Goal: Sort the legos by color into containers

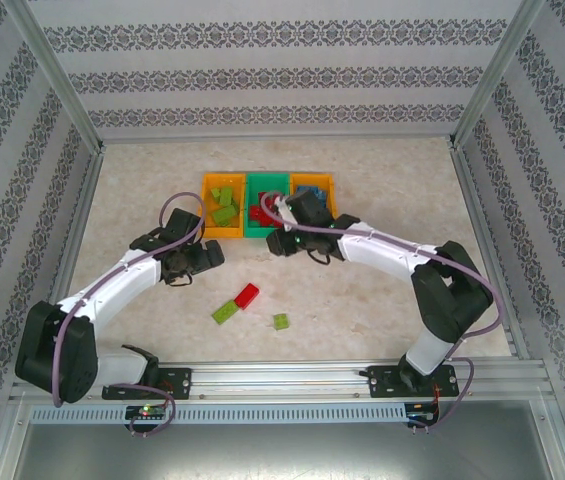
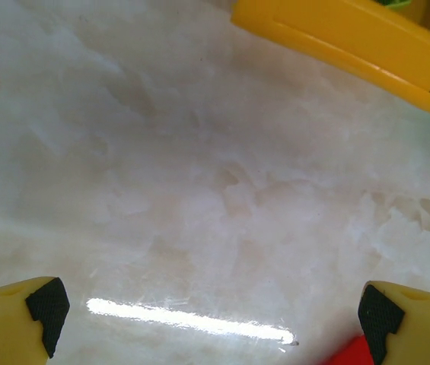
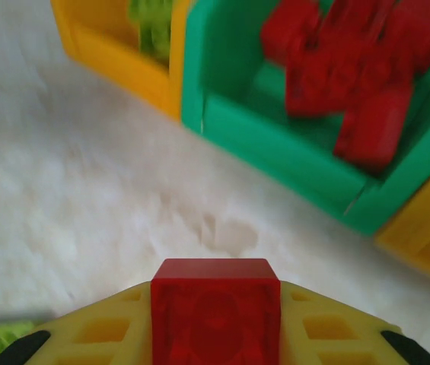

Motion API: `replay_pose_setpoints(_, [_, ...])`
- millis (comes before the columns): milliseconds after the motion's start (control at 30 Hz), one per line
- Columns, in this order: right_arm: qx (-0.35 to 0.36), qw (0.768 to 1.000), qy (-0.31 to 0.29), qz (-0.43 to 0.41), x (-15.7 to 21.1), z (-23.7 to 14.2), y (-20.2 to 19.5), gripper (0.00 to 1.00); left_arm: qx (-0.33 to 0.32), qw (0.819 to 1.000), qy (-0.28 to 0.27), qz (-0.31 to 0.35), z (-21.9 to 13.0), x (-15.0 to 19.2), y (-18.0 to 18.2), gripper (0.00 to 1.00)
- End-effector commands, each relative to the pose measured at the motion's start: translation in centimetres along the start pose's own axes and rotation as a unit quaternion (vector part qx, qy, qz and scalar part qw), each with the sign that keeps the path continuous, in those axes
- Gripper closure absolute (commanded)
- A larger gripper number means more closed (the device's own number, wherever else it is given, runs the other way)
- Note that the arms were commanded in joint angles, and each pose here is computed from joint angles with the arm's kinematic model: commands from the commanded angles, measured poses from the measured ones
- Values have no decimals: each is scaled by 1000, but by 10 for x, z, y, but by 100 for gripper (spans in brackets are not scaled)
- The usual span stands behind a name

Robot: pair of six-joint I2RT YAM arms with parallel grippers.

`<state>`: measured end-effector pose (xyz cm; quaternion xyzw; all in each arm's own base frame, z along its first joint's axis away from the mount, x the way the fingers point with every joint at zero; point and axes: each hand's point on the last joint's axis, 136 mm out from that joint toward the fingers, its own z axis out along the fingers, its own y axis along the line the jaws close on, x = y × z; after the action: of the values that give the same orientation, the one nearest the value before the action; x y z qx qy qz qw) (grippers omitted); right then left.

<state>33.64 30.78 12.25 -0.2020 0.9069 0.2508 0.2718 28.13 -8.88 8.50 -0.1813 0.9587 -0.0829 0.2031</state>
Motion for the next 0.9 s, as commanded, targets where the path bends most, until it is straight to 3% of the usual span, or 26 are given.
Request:
replay_pose_setpoints(0, [-12,997,-29,76,-49,-5,-5,67,-16,998,-15,63,-7,6,0,0])
replay_pose_setpoints(167, [2,985,-17,172,-76,18,-38,67,-17,987,-21,161,-8,19,-26,0])
replay_pose_setpoints(533, [10,976,13,217,-93,53,-59,61,35,942,11,333,4,58,-68,0])
replay_pose_setpoints(700, [11,974,15,226,-93,53,-63,48,49,924,38,376,12,72,-78,1])
replay_pose_setpoints(767, [9,975,14,224,-93,51,-62,34,52,916,49,395,16,77,-83,3])
replay_pose_setpoints(867, [0,976,1,217,-98,41,-58,30,51,906,63,415,21,83,-89,5])
